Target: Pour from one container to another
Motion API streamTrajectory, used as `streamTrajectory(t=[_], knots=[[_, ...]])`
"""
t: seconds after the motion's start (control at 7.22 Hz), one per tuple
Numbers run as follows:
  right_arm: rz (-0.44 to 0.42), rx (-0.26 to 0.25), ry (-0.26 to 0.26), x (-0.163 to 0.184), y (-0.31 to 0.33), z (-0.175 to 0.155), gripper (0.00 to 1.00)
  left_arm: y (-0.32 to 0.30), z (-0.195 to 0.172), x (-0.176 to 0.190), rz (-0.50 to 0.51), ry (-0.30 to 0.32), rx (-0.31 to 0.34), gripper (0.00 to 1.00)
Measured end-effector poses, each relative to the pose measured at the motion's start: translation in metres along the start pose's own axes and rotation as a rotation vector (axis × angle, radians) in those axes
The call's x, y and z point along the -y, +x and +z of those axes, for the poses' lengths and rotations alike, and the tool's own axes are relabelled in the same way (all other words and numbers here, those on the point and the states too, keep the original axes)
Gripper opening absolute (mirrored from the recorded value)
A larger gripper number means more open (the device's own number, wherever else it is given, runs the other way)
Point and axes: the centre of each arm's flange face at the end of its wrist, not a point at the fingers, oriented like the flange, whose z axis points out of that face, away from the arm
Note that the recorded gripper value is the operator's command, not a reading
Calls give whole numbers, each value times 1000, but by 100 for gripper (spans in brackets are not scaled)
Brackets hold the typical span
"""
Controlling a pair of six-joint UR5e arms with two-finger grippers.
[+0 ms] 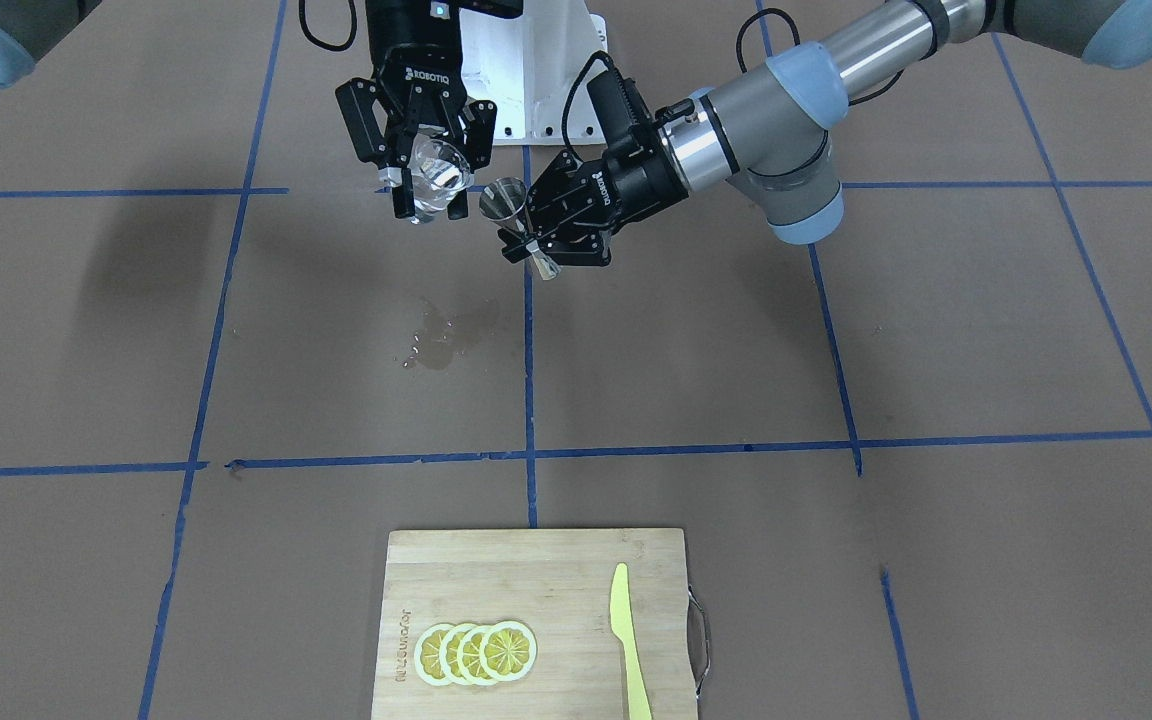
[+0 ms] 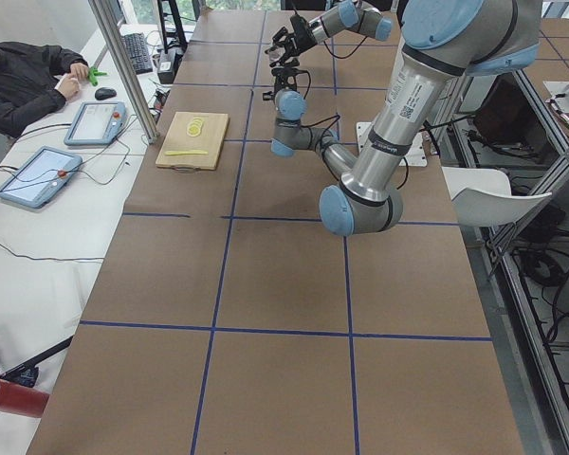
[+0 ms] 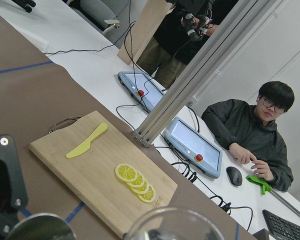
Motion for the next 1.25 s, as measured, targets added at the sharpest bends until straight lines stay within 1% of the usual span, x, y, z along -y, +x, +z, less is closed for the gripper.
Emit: streamTrajectory(t=[0.28,0.69,0.83,1.25], knots=[[-39,-16,-3,-3,-5,1,0,0,0,0,0,0,-1,0],[-63,-29,4,-5,-14,-1,0,1,0,0,0,1,-3,0],[-74,-33,3,-4,-16,-1,0,2,1,0,0,1,-4,0],[-134,-67,-21,14,-23,-4,0,2,1,0,-1,1,-4,0]])
